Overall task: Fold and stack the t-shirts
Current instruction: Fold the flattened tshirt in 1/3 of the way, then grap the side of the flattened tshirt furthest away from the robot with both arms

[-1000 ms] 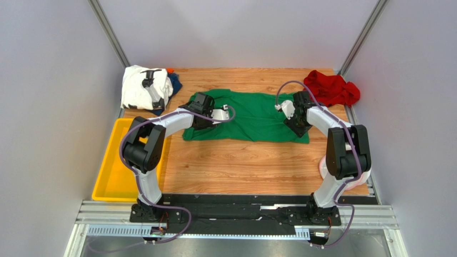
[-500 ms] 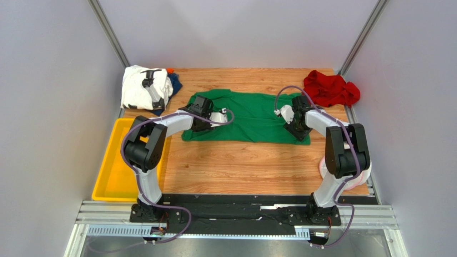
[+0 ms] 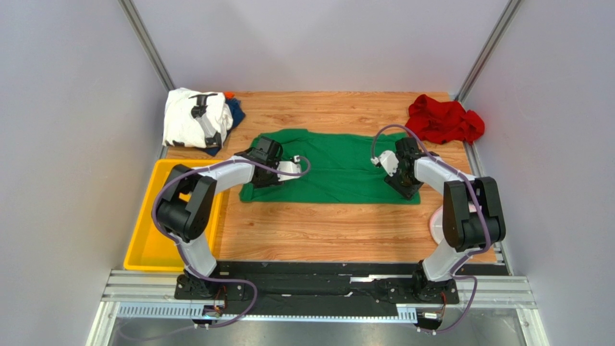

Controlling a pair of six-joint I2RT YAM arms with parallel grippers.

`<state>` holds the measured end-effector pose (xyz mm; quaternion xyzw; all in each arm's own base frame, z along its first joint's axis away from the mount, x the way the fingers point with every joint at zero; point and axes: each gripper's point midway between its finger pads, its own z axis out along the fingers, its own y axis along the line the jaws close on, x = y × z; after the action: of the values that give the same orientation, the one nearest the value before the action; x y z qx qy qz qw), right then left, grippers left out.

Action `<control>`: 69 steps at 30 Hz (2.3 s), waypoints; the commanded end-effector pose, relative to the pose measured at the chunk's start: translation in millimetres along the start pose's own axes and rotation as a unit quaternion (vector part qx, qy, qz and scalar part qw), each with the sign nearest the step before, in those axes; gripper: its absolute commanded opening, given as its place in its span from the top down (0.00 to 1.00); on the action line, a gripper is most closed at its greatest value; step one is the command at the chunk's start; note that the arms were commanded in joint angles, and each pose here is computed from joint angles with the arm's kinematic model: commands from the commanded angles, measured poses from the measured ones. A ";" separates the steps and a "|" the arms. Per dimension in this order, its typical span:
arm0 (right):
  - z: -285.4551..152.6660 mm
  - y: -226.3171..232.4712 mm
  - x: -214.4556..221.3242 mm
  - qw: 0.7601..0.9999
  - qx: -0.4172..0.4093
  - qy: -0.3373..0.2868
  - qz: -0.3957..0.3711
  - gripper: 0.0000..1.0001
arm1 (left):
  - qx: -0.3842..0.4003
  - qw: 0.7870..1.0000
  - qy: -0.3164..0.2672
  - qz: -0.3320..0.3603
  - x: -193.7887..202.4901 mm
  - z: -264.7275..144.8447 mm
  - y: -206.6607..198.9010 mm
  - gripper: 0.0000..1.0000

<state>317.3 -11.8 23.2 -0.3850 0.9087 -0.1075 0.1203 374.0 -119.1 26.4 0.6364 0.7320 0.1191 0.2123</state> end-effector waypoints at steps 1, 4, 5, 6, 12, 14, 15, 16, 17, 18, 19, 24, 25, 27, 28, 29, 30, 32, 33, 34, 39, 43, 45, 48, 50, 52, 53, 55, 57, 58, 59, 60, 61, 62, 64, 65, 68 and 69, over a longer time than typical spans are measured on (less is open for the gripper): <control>-7.8 13.6 16.2 1.000 -0.012 0.009 -0.003 0.57 | 0.042 0.999 0.026 -0.006 14.6 -10.6 -33.5 0.46; -10.9 17.2 19.9 1.000 -0.009 0.005 -0.001 0.57 | 0.048 0.998 0.026 -0.005 13.3 -14.6 -44.5 0.46; -10.3 20.5 23.8 1.000 -0.012 0.008 -0.001 0.57 | 0.045 0.999 0.024 -0.008 12.4 -17.6 -45.2 0.46; -12.8 20.4 24.7 1.000 -0.009 0.005 0.001 0.57 | 0.049 0.998 0.024 -0.005 11.9 -18.2 -51.3 0.46; -17.6 31.7 35.0 1.000 -0.016 0.003 0.004 0.57 | 0.058 0.998 0.020 -0.013 14.1 -25.2 -72.3 0.46; -21.2 32.8 36.5 1.000 -0.013 -0.002 0.005 0.57 | 0.061 0.998 0.021 -0.012 16.1 -28.4 -80.6 0.46; -21.9 35.7 40.3 1.000 -0.016 0.001 0.007 0.57 | 0.060 0.998 0.020 -0.013 16.5 -29.6 -82.6 0.46; -24.8 35.7 40.1 1.000 -0.015 -0.003 0.007 0.57 | 0.058 0.998 0.017 -0.015 16.3 -32.7 -83.4 0.46; -26.0 35.8 40.8 1.000 -0.013 -0.004 0.008 0.57 | 0.059 0.998 0.018 -0.014 17.7 -33.1 -86.9 0.46; -26.9 36.4 41.7 1.000 -0.012 -0.004 0.008 0.57 | 0.057 0.998 0.017 -0.014 18.5 -34.1 -87.3 0.46; -29.3 35.1 40.6 1.000 -0.008 -0.010 0.009 0.57 | 0.049 0.999 0.014 -0.016 17.3 -36.2 -84.0 0.46; -43.1 26.8 32.9 1.000 -0.001 -0.017 0.014 0.56 | 0.020 1.000 -0.003 -0.020 6.1 -47.5 -62.5 0.46; -50.3 18.9 25.7 0.999 0.009 -0.026 0.017 0.56 | 0.010 1.000 -0.011 -0.022 1.8 -53.1 -56.2 0.46; -62.7 9.5 18.3 0.999 0.021 -0.038 0.023 0.56 | -0.016 0.999 -0.033 -0.030 -12.6 -65.4 -34.8 0.45; -68.0 3.8 13.4 0.998 0.028 -0.045 0.026 0.56 | -0.031 0.998 -0.047 -0.035 -19.3 -73.7 -25.0 0.44; -80.0 -8.3 0.7 0.996 0.043 -0.064 0.034 0.55 | -0.050 0.996 -0.066 -0.041 -29.7 -83.5 -9.8 0.43; -83.8 -14.3 -4.9 0.996 0.049 -0.070 0.040 0.55 | -0.060 0.994 -0.076 -0.044 -34.8 -89.8 -1.4 0.43; -99.7 -32.7 -25.2 0.991 0.069 -0.100 0.057 0.50 | -0.089 0.989 -0.104 -0.053 -50.1 -107.8 21.8 0.40; -100.5 -38.9 -33.2 0.990 0.074 -0.106 0.062 0.46 | -0.097 0.987 -0.114 -0.054 -54.6 -112.4 29.3 0.39; -102.7 -44.4 -40.4 0.988 0.079 -0.114 0.068 0.41 | -0.106 0.985 -0.121 -0.061 -56.7 -114.4 39.3 0.36; -99.4 -80.3 -90.5 0.979 0.092 -0.153 0.101 0.37 | -0.110 0.983 -0.122 -0.083 -60.6 -103.9 83.1 0.33; -62.5 -90.7 -119.4 0.981 0.067 -0.142 0.110 0.32 | -0.107 0.984 -0.114 -0.085 -57.2 -87.8 103.2 0.33; -57.4 -103.9 -134.4 0.979 0.078 -0.151 0.113 0.33 | -0.106 0.985 -0.106 -0.081 -56.1 -76.6 108.9 0.33; -32.5 -111.1 -143.9 0.980 0.067 -0.143 0.125 0.35 | -0.090 0.987 -0.100 -0.086 -52.2 -62.5 111.4 0.34; -21.2 -119.2 -153.5 0.977 0.056 -0.150 0.143 0.36 | -0.084 0.987 -0.099 -0.093 -47.3 -56.4 113.8 0.35; -18.0 -127.9 -159.8 0.973 0.050 -0.161 0.157 0.37 | -0.078 0.988 -0.092 -0.100 -41.8 -48.1 112.6 0.36; -15.3 -128.8 -162.1 0.971 0.046 -0.165 0.165 0.37 | -0.077 0.988 -0.091 -0.100 -40.8 -46.2 112.1 0.36; -3.9 -131.8 -158.9 0.971 0.040 -0.157 0.176 0.38 | -0.073 0.989 -0.087 -0.099 -38.0 -42.1 109.6 0.37; 0.8 -131.9 -162.4 0.969 0.024 -0.164 0.182 0.38 | -0.073 0.989 -0.087 -0.096 -37.9 -41.2 109.6 0.37; 2.2 -132.8 -162.3 0.969 0.023 -0.165 0.185 0.39 | -0.074 0.989 -0.087 -0.096 -38.3 -41.3 110.4 0.37; 2.1 -135.3 -163.2 0.968 0.022 -0.168 0.187 0.39 | -0.073 0.989 -0.087 -0.095 -38.3 -41.0 110.4 0.37; 4.7 -136.1 -162.4 0.966 0.016 -0.169 0.196 0.39 | -0.071 0.989 -0.085 -0.095 -37.9 -40.0 109.3 0.38; 6.3 -136.2 -163.5 0.965 0.012 -0.171 0.198 0.39 | -0.071 0.989 -0.085 -0.096 -38.5 -39.7 110.4 0.37; 5.6 -137.4 -164.4 0.964 0.009 -0.172 0.204 0.40 | -0.069 0.989 -0.085 -0.096 -38.7 -39.1 110.2 0.38; 11.5 -134.4 -162.5 0.964 -0.003 -0.164 0.210 0.40 | -0.066 0.990 -0.082 -0.095 -38.5 -37.3 110.1 0.39; 12.2 -134.8 -162.8 0.963 -0.005 -0.164 0.212 0.40 | -0.064 0.990 -0.081 -0.094 -38.0 -36.3 109.1 0.39; 16.3 -133.0 -163.0 0.962 -0.011 -0.162 0.217 0.41 | -0.064 0.991 -0.078 -0.091 -36.4 -34.5 109.0 0.39; 17.3 -134.0 -163.0 0.961 -0.013 -0.163 0.221 0.41 | -0.062 0.991 -0.076 -0.091 -36.3 -33.6 107.5 0.39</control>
<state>513.0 6.1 61.7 -0.2043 0.9410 -0.0247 0.2685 450.6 -131.4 102.8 0.5532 0.7672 0.0979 0.3095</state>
